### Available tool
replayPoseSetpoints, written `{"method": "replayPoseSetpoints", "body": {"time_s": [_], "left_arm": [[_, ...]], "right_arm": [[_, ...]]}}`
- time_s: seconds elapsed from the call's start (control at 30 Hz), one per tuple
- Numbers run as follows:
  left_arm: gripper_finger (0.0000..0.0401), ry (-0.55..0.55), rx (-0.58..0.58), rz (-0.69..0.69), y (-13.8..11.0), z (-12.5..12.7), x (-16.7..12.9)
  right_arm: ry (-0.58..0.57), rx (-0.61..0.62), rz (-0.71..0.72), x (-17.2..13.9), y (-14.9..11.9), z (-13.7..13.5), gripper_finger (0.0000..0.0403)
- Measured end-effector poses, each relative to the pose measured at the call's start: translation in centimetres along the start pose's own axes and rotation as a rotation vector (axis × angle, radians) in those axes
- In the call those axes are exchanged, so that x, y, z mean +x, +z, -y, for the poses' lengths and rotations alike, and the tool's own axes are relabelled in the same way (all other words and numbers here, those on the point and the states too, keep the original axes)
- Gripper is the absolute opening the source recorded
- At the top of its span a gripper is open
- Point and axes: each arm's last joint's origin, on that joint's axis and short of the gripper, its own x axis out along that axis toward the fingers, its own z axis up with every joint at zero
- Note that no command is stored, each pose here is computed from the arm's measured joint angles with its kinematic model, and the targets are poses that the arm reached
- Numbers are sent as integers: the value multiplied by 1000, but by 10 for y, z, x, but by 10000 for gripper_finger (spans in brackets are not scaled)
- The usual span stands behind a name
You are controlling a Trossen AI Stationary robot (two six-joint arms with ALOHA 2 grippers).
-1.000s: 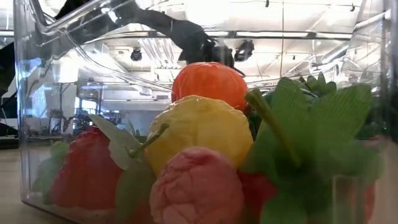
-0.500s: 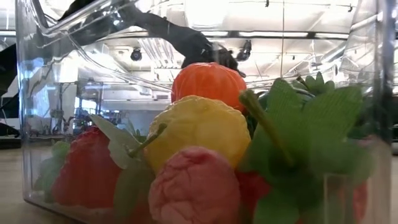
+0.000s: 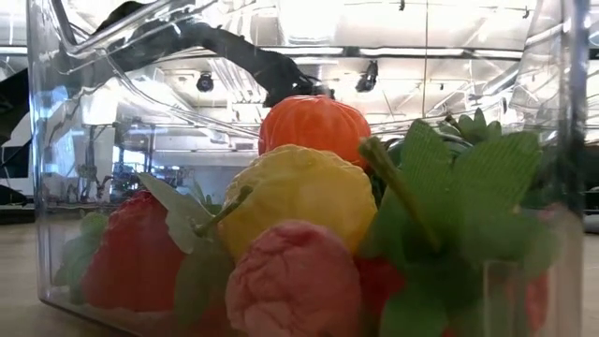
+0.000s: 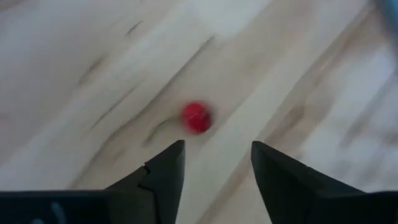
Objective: Pick and placing Produce into tupperware
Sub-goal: Put the red cherry into the transparent basket
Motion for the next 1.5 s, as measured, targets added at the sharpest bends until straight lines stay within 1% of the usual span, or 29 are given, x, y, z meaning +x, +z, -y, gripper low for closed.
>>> {"method": "replayPoseSetpoints", "body": {"time_s": [0.03,0.13,0.2,0.3,0.43,0.57,0.63,0.73,0.8,0.83,0.97,1.03,1.07,1.1,1.17,1.23,1.33,1.5], "left_arm": [[165,36,21,-16,-2,-2,-2],[144,200,61,-37,-8,-8,-4],[137,244,63,-44,-10,-11,-2],[136,246,74,-47,-11,-12,-1],[135,239,193,-45,-9,-10,-3],[135,224,232,-9,-5,-6,-3],[141,221,236,-4,-5,-5,-3],[164,215,262,-11,-8,-2,0],[185,218,336,-48,-12,0,0],[195,224,392,-91,-16,1,0],[226,220,676,-247,-32,3,-11],[233,239,823,-260,-34,3,-19],[235,263,871,-253,-32,3,-23],[235,286,897,-250,-31,1,-27],[236,312,919,-217,-27,-1,-35],[236,301,924,-165,-24,1,-45],[236,206,931,-91,-19,5,-50],[235,70,890,-89,-21,8,-49]], "right_arm": [[2,0,-3,0,0,0,310],[3,-1,-3,0,0,0,309],[3,-6,-3,0,0,0,307],[3,-14,-3,0,0,0,305],[4,-22,-3,0,0,0,305],[5,-22,-2,0,0,-1,308],[5,-22,-2,0,0,-1,309],[4,-22,-2,0,0,-1,307],[4,-22,-2,0,0,-1,304],[5,-22,-2,0,0,-1,303],[8,-11,-11,0,0,-1,303],[11,-8,-20,0,-1,-1,306],[14,-8,-26,0,-1,-1,307],[15,-9,-31,0,-1,-1,308],[15,-9,-32,0,-1,-1,308],[16,-10,-35,0,-1,-1,307],[14,-15,-36,0,-1,-1,303],[15,-24,-36,0,-1,-1,306]]}}
